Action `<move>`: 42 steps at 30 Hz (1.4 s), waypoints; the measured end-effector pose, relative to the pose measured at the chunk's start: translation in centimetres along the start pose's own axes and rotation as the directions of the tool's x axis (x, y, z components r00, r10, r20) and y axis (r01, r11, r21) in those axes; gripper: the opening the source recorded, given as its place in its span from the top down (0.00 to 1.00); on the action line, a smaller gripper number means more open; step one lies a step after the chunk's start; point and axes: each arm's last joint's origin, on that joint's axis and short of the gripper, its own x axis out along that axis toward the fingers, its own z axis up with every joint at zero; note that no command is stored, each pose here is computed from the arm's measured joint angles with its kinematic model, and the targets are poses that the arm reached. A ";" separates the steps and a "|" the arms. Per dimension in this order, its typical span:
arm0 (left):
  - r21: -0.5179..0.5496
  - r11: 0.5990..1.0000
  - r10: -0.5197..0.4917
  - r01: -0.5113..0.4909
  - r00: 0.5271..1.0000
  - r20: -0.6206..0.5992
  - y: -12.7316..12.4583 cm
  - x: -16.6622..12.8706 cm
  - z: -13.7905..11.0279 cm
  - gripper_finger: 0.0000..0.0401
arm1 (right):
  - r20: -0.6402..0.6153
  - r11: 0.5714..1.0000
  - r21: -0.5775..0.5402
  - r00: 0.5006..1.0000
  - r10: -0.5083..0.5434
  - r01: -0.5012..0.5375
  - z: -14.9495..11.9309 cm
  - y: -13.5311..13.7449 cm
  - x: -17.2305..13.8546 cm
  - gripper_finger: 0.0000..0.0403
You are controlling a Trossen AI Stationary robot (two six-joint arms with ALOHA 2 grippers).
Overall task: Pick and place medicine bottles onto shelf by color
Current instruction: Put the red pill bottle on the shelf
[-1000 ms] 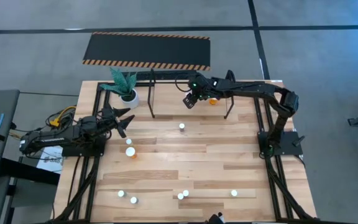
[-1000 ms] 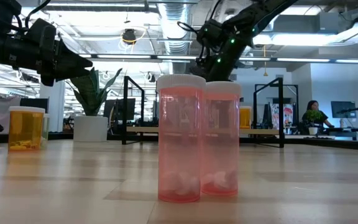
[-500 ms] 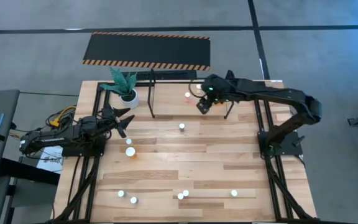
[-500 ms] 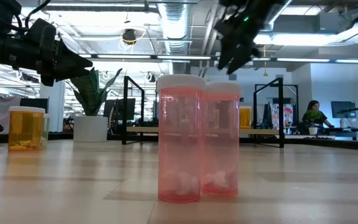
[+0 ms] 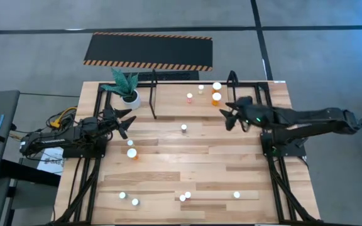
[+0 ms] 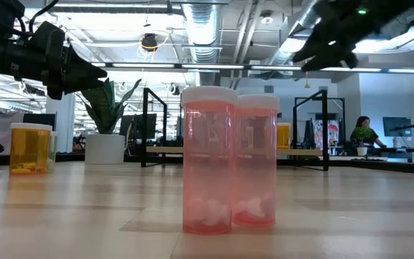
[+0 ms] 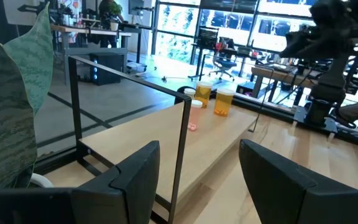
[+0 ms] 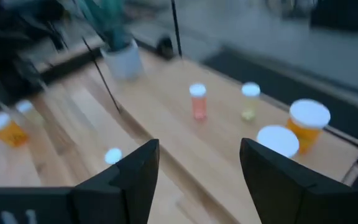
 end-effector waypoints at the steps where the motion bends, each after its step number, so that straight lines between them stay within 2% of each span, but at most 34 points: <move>1: 0.000 1.000 0.000 0.000 1.000 0.000 0.0 0.0 0.0 0.48 | 0.040 1.000 -0.002 0.999 0.011 -0.011 -0.8 -0.1 -0.5 0.39; 6: 0.000 1.000 0.000 0.000 1.000 0.000 0.0 0.0 0.0 0.48 | 0.143 0.998 -0.015 0.988 0.065 -0.063 -3.5 -0.6 -2.0 0.39; 13: -0.001 1.000 0.000 0.000 1.000 0.001 0.0 0.0 0.0 0.48 | 0.140 0.989 -0.084 0.982 0.129 -0.118 -6.0 -1.1 -2.7 0.39; 18: 0.000 1.000 0.000 0.000 1.000 0.000 0.0 0.0 0.0 0.48 | 0.205 0.985 -0.046 0.963 0.172 -0.166 -8.0 -1.8 -2.6 0.39; 24: 0.000 1.000 0.000 0.000 1.000 0.000 0.0 0.0 0.0 0.48 | 0.272 0.976 -0.051 0.937 0.218 -0.212 -9.8 -2.5 -2.7 0.39; 36: 0.000 1.000 0.000 0.000 1.000 0.000 0.0 0.0 0.0 0.48 | 0.221 0.973 -0.030 0.948 0.229 -0.228 -12.2 -3.1 -2.2 0.39; 42: 0.000 1.000 0.000 0.000 1.000 0.000 0.0 0.0 0.0 0.48 | 0.206 0.971 -0.035 0.949 0.237 -0.235 -12.3 -3.2 -2.1 0.39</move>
